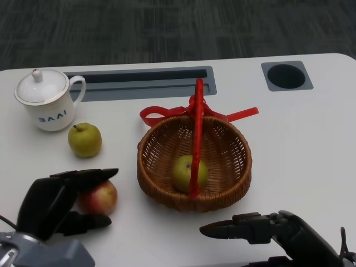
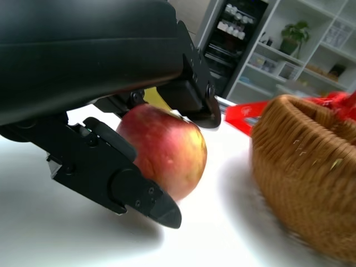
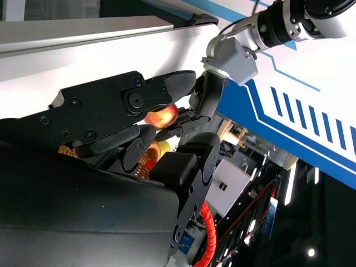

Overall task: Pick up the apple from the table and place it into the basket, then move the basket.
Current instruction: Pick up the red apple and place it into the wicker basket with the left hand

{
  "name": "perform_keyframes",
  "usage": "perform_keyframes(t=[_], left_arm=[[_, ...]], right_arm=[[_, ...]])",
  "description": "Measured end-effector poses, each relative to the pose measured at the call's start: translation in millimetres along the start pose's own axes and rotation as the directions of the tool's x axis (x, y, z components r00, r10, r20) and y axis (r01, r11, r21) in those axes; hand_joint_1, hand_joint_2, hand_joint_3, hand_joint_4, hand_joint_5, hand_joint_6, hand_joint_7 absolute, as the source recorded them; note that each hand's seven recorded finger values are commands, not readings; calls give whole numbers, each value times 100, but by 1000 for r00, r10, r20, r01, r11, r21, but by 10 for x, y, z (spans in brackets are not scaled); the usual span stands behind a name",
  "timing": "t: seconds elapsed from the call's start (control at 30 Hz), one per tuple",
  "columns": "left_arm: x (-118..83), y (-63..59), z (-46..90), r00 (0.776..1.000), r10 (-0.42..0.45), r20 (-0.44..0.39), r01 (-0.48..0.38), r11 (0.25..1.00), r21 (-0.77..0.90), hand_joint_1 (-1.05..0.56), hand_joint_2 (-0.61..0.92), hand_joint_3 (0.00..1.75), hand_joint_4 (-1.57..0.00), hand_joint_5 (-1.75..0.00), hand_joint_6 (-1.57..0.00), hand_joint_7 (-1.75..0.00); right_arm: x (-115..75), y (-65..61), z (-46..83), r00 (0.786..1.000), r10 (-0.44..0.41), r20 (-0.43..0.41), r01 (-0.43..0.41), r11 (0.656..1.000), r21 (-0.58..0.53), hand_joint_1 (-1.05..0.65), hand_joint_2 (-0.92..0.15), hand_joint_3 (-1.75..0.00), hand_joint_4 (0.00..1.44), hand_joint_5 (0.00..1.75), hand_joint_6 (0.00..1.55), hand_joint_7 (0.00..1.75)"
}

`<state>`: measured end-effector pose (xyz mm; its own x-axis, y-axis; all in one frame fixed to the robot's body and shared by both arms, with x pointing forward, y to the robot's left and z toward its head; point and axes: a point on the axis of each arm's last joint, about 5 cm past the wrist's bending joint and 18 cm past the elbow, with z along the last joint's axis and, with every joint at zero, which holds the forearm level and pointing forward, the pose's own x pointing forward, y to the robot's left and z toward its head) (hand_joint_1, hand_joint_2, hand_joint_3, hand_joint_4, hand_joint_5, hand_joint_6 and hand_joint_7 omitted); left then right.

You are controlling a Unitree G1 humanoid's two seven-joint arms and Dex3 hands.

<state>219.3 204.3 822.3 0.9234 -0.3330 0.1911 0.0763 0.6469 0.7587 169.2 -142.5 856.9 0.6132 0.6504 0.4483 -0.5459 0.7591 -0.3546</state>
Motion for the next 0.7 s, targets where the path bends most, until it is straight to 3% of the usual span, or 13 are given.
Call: perform_keyframes(t=[0.5, 0.7], left_arm=[[-87, 132, 10, 993, 106, 50, -102, 993, -67, -8, 77, 0, -123, -4, -115, -2], [-57, 167, 79, 961, 241, 136, -228, 968, -103, -12, 76, 0, -125, -3, -116, -1]], right_arm=[[-3, -4, -15, 1000, -1, -6, 2, 1000, 5, -51, -92, 0, 85, 0, 79, 0], [-7, -8, -34, 1000, 0, -14, 0, 1000, 6, -52, -92, -1, 85, 0, 79, 0]])
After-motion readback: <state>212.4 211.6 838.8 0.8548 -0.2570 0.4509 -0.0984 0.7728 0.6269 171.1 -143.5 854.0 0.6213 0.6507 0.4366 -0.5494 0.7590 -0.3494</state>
